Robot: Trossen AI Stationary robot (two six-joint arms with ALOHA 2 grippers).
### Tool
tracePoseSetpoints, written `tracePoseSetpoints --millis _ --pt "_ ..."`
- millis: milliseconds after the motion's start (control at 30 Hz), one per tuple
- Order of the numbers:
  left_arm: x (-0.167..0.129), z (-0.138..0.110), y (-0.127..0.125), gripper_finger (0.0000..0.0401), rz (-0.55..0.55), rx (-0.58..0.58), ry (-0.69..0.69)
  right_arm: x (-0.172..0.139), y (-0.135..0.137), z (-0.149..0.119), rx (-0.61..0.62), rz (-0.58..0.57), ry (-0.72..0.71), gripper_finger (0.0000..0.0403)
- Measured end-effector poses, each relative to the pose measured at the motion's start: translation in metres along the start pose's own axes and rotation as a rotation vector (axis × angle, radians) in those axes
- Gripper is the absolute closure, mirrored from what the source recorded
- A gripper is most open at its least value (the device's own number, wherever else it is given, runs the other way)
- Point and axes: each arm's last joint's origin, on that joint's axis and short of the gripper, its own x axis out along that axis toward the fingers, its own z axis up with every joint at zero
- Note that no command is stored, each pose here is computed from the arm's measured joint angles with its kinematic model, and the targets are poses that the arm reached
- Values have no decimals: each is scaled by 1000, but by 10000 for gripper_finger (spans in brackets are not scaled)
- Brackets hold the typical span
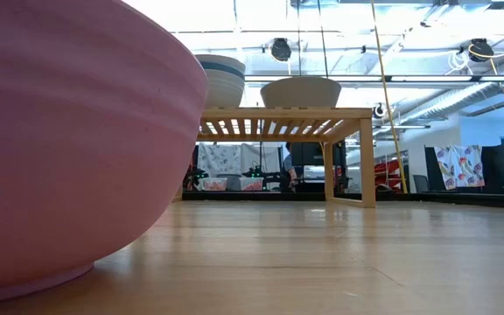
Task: Place and stack bowls onto a shelf
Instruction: Stack the small pink bowl on top of the small white bowl on the shelf
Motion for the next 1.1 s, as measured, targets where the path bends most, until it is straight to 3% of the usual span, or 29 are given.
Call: tracePoseSetpoints --millis 400,900,1100 --pt "20 -7 4 307 -24 -46 -13 -10 -5 -2 12 -10 -19 403" --pt "66 -12 -3 307 -7 21 72 -9 -5 -2 9 -9 -19 403" --pt "72 -9 -3 308 -14 -26 74 -9 -5 -2 9 -9 -19 403"
